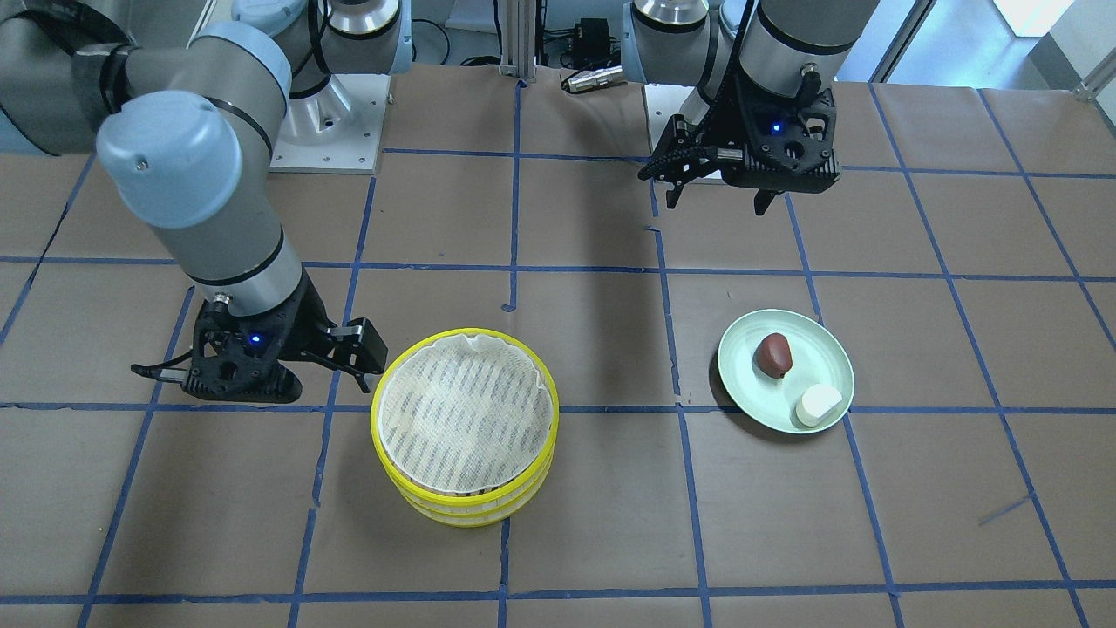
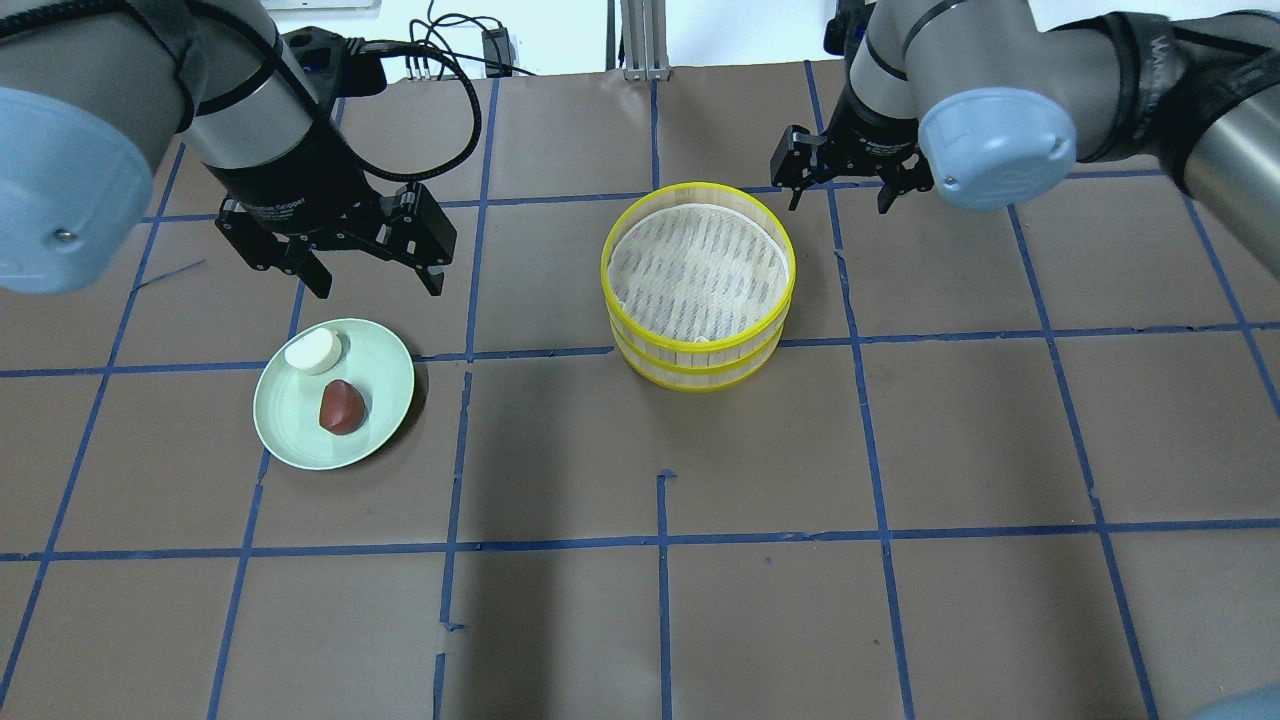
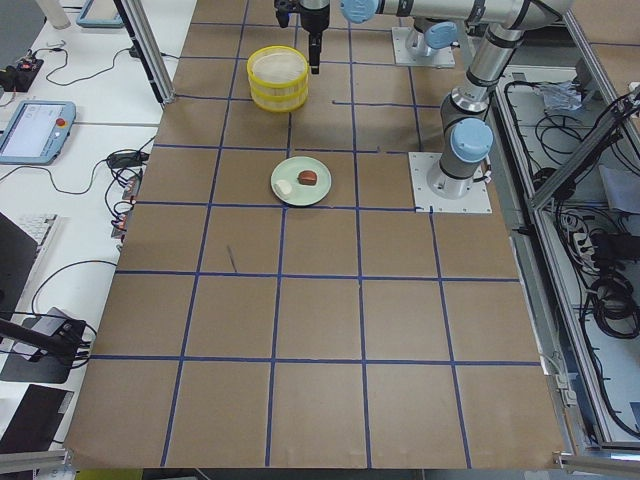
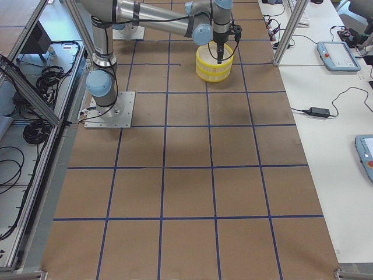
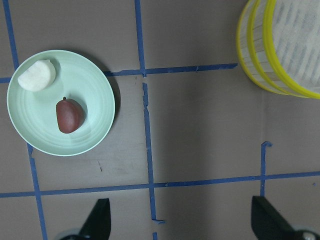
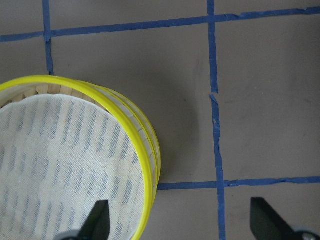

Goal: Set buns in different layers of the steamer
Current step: 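Reach the right gripper to the rim of the top steamer tier, then lift the top steamer tier with the right gripper while the left gripper nears the plate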

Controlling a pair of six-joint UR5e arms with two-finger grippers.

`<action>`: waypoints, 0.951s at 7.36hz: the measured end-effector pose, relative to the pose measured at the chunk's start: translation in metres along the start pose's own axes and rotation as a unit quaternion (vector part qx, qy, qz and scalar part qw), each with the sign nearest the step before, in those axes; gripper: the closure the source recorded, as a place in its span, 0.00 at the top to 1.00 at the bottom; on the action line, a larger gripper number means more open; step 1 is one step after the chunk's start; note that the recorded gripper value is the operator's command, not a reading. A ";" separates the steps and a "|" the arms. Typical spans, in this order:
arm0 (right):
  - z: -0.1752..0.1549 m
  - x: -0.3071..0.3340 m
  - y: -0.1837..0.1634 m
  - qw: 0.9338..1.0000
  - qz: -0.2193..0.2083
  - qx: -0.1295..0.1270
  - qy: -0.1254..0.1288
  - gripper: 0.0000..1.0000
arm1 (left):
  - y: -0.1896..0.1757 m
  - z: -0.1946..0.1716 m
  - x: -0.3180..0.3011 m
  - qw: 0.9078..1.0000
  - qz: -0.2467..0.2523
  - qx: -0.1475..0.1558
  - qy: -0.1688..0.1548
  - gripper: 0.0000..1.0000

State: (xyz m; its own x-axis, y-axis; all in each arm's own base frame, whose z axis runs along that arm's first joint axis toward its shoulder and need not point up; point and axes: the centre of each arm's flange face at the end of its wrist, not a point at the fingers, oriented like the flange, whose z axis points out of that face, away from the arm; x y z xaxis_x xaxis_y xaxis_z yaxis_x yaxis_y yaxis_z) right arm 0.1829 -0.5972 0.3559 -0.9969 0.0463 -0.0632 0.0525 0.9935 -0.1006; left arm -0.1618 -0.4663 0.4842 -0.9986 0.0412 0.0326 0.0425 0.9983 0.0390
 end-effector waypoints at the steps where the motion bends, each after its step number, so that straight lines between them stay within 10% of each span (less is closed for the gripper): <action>1: 0.025 -0.012 -0.003 1.000 -0.003 0.000 0.001 0.97 | 0.000 0.001 0.000 1.000 0.000 -0.001 0.000 1.00; 5: 0.078 -0.019 0.015 0.999 -0.014 -0.033 0.006 0.12 | -0.001 0.009 -0.001 1.000 0.000 -0.008 -0.003 1.00; 7: 0.081 -0.017 0.017 0.999 -0.016 -0.038 0.012 0.07 | -0.001 0.011 -0.001 1.000 0.000 -0.010 -0.003 1.00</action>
State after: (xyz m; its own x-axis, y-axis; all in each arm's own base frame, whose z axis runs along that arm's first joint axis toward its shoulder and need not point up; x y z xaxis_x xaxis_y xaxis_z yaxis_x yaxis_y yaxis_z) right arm 0.2054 -0.5896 0.2754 -0.9992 0.0168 -0.0371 0.0178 0.9995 -0.0274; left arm -0.1613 -0.4672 0.4734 -0.9988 0.0405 0.0264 0.0421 0.9973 0.0595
